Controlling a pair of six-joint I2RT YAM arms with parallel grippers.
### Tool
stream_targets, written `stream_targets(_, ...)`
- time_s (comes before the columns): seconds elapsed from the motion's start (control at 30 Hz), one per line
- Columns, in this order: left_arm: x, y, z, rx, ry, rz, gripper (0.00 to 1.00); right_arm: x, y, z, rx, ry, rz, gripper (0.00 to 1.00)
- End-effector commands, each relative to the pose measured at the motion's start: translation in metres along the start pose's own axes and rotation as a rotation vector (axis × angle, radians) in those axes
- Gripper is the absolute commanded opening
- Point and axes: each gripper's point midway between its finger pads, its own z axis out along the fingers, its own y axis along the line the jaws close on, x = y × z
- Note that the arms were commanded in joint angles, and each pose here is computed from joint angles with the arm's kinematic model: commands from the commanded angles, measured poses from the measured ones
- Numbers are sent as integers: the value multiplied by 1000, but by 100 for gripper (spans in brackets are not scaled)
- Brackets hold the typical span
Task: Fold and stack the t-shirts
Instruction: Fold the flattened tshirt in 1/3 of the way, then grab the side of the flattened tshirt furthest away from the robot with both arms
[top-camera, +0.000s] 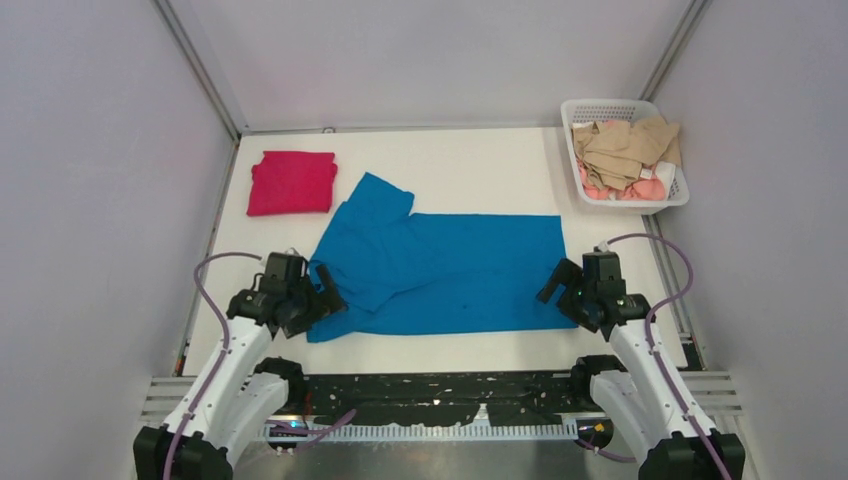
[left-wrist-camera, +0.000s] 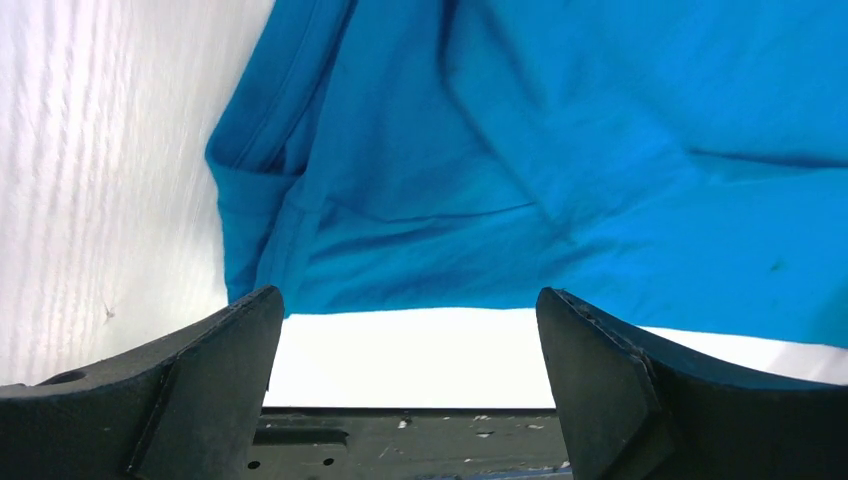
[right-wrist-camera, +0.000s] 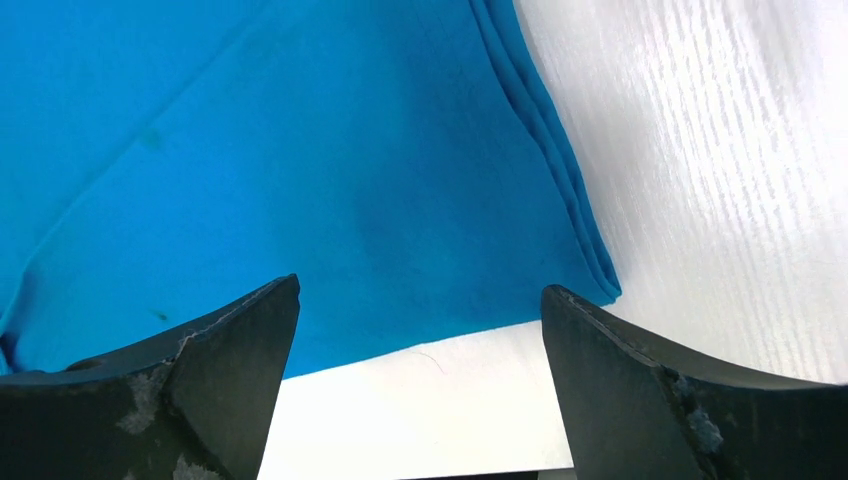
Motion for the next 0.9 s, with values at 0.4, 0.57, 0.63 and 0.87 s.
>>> stream_targets(0.4, -107, -112, 3, 124, -70, 127, 100, -73, 124, 24, -101, -140, -282, 95)
stream_targets(0.57, -111, -136, 24, 201, -75, 142, 100, -54, 141, 41, -145, -108, -305, 95)
stream_targets(0.63, -132, -152, 24, 203, -103, 166, 100, -65, 148, 48, -120, -127, -317, 95)
stream_targets(0.87, -226, -199, 38, 71, -193, 283, 100, -135, 164, 64, 16, -252, -276, 95)
